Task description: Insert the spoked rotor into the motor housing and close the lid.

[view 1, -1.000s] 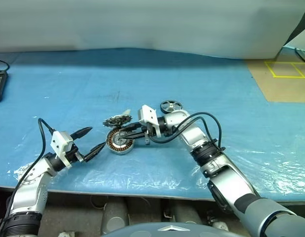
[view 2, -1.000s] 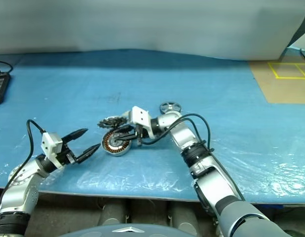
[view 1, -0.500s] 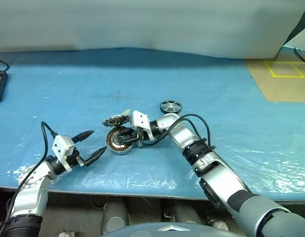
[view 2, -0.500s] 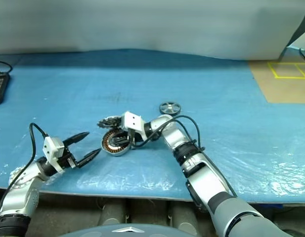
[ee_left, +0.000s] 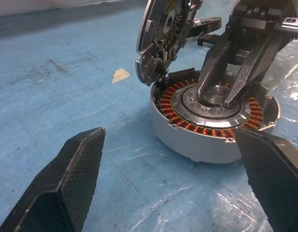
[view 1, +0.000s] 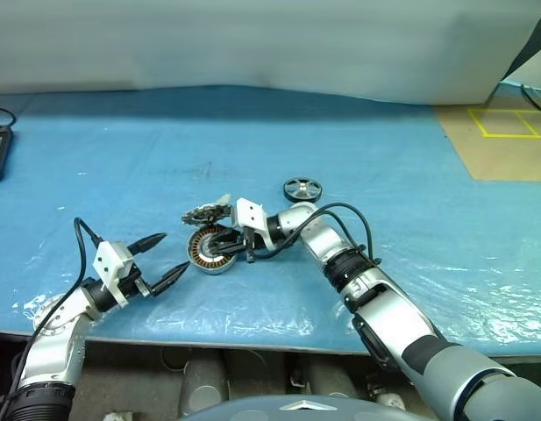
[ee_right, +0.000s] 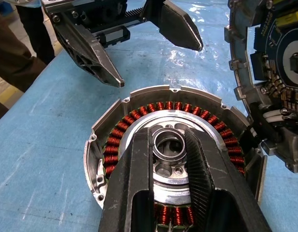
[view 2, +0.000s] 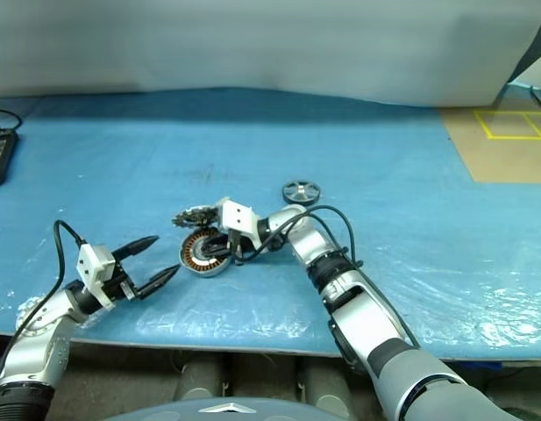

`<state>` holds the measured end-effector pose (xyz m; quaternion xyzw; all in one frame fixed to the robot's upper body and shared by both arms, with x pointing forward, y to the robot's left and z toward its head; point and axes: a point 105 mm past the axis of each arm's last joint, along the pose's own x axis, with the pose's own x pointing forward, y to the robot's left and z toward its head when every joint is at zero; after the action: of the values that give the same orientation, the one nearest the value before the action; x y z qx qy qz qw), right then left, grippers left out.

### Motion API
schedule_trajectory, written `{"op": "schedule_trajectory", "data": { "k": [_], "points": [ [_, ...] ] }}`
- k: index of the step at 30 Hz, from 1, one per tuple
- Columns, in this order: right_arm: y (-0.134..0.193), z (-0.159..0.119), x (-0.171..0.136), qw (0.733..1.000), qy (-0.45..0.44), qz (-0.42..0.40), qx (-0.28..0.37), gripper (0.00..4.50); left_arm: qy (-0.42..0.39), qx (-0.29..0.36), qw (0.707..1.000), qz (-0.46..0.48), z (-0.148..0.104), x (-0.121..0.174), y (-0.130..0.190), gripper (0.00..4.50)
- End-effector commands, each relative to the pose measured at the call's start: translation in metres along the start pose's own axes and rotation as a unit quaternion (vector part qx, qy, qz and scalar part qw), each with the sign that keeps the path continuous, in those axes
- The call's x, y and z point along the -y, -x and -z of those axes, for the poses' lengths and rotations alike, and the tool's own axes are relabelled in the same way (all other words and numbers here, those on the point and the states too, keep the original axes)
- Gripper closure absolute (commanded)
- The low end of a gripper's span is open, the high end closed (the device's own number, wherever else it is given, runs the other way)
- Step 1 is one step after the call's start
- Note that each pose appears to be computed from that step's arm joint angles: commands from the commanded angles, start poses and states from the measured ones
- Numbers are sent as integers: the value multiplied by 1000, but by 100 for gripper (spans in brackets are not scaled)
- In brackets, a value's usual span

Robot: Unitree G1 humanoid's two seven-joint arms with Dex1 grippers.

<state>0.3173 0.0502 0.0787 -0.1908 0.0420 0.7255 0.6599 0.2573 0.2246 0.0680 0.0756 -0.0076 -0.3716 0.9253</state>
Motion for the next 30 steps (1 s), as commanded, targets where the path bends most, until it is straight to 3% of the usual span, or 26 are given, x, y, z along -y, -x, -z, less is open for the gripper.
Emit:
{"op": "schedule_trajectory", "data": {
  "k": [1,7,14,24,27,30],
  "points": [
    [0,-13,3,1000,12,2,19,394,-11,8,1000,-3,-4,1,1,0],
    [1,-10,4,1000,4,3,14,394,-15,6,1000,-7,-2,1,2,0],
    [1,-12,6,1000,9,17,19,155,-16,6,1000,-7,-1,1,2,0],
    [8,-22,6,999,2,6,44,155,-17,3,1000,-8,2,1,2,0],
    [10,-28,6,999,3,5,54,217,-16,3,1000,-7,2,1,2,0],
    [9,-28,4,999,4,2,52,314,-16,4,1000,-6,2,1,1,0]
  ]
}}
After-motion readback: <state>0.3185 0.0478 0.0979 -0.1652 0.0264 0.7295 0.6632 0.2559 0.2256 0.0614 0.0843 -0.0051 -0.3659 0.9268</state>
